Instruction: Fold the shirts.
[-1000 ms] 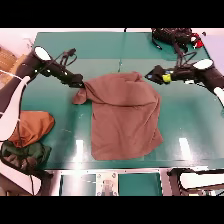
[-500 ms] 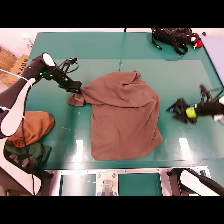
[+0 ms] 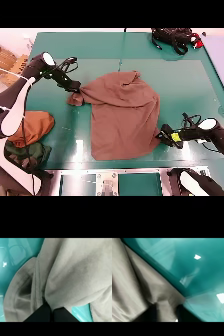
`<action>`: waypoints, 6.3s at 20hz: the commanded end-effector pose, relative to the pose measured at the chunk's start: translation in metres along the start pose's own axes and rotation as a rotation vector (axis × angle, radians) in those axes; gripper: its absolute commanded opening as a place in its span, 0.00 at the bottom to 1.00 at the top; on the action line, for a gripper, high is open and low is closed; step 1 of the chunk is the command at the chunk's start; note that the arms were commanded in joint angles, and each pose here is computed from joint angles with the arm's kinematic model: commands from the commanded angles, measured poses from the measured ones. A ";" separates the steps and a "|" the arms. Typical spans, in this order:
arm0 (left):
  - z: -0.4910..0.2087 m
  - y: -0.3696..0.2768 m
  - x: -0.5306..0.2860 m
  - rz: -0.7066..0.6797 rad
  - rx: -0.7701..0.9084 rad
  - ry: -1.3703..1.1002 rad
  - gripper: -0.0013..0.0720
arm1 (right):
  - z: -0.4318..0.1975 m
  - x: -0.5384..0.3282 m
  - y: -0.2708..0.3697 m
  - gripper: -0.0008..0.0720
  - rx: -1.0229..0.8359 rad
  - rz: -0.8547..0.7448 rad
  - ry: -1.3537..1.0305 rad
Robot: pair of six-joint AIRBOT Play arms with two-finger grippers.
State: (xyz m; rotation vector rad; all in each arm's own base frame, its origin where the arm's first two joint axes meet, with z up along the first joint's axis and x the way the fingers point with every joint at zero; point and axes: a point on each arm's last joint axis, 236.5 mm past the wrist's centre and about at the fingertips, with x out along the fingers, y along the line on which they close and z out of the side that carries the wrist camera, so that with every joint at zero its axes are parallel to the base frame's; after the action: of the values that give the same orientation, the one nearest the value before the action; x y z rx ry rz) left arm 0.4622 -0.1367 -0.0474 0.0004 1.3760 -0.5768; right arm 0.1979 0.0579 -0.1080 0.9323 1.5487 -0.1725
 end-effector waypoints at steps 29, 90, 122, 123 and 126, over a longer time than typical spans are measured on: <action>-0.094 0.014 -0.022 -0.213 -0.271 0.089 0.81 | 0.104 -0.086 0.028 0.66 -0.126 0.007 -0.063; 0.012 -0.176 -0.393 -0.018 0.333 -0.981 0.05 | 0.081 -0.427 0.196 0.03 -0.603 0.316 -1.146; -0.012 0.051 -0.126 -0.363 -0.225 -0.257 0.92 | 0.103 -0.052 -0.088 0.60 0.093 0.071 -0.070; -0.013 0.052 -0.125 -0.359 -0.218 -0.255 0.92 | 0.098 -0.047 -0.089 0.60 0.101 0.074 -0.053; -0.013 0.053 -0.125 -0.353 -0.218 -0.252 0.92 | 0.084 -0.039 -0.087 0.60 0.097 0.080 -0.008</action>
State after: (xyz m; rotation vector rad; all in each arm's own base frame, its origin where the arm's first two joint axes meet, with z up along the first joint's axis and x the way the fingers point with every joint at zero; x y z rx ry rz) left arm 0.4633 -0.0408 0.0481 -0.4919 1.1809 -0.6898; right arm 0.2227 -0.0795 -0.1130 1.0736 1.4423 -0.1946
